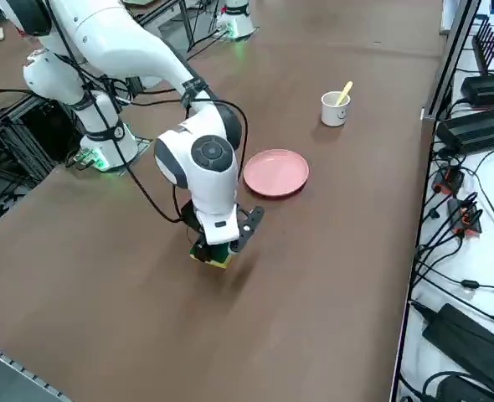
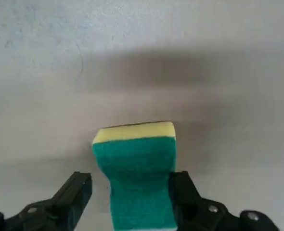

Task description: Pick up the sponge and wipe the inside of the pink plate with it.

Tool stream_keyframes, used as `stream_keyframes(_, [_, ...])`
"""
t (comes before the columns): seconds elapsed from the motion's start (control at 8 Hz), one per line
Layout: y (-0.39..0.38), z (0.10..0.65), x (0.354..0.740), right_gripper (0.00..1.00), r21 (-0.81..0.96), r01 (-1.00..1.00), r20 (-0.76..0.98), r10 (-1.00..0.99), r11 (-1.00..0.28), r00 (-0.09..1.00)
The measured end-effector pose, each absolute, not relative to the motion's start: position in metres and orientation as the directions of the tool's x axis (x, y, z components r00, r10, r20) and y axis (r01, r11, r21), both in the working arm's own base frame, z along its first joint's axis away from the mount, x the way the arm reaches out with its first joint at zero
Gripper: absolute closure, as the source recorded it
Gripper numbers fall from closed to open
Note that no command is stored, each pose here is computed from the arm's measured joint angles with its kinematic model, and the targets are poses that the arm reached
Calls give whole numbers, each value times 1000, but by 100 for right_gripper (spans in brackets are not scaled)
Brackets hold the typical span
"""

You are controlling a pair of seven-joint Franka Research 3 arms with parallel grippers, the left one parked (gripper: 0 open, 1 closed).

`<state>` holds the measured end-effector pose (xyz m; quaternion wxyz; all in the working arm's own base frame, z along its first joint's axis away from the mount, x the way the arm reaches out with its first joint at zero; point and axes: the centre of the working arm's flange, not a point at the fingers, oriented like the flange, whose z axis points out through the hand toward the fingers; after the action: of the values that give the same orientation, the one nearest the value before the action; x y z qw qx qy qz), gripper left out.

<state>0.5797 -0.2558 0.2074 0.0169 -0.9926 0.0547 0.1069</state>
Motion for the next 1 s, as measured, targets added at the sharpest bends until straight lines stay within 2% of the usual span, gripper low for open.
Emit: stream_keyframes(1.0, [-258, 205, 575, 2, 11, -73, -229, -73, -997, 971])
